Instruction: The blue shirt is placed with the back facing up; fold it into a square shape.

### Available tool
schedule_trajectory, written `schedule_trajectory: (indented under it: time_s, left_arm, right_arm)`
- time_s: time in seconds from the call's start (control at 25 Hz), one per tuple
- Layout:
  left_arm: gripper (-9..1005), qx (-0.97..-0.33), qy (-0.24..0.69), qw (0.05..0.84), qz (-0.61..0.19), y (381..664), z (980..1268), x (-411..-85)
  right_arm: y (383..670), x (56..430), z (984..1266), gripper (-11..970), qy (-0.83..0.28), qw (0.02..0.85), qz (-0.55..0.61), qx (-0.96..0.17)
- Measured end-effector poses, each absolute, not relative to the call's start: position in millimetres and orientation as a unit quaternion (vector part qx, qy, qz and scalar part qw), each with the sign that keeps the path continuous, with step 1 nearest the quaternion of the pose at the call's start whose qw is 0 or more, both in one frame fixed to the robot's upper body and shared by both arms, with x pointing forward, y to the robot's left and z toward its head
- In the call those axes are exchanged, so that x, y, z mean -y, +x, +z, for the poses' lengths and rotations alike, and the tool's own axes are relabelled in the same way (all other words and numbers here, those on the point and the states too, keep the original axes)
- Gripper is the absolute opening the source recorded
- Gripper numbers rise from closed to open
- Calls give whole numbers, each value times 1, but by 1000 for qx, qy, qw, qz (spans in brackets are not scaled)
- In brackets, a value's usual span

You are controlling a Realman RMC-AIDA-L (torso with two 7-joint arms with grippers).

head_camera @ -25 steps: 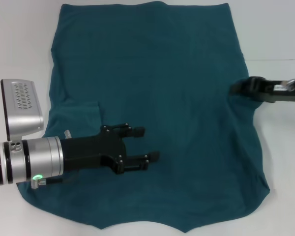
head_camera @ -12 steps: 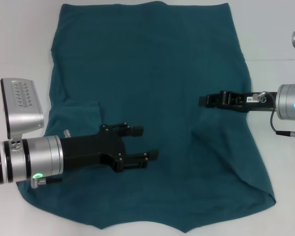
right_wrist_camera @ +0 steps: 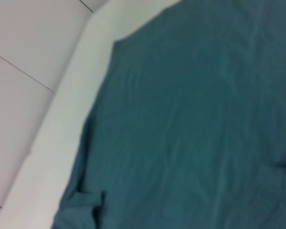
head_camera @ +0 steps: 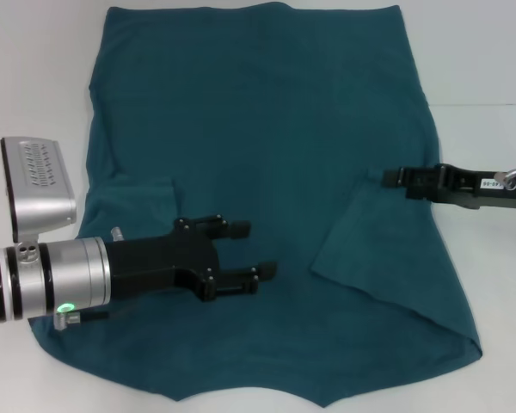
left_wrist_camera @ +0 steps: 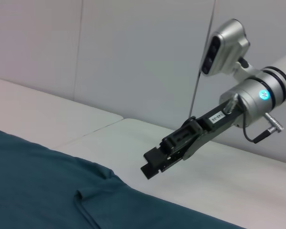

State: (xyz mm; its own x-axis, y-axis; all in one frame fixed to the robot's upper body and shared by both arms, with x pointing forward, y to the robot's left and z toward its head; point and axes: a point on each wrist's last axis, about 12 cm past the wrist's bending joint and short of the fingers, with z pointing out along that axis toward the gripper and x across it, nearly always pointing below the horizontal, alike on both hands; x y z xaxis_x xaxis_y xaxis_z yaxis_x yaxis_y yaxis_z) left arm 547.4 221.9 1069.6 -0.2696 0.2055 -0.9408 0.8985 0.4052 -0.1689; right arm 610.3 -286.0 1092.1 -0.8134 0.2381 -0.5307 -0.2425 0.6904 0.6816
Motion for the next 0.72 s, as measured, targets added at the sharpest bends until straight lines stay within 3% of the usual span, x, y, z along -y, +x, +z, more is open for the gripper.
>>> schedule_trajectory:
  time_s: [0.12,0.48,0.72]
  left_arm:
    - [769,-706,385,457,-381,548,1070,-223]
    - [772,-719,351,460,-387,550,1077,-234]
    - [776,-749,292,466,-369,550,1079,-258]
  right_arm:
    - [604,289,1092,689,-2,318,414,-853]
    - [582,289,1086,822,-45,356,454,-816]
    - [574,286,1081,900,-50,354,461,-812]
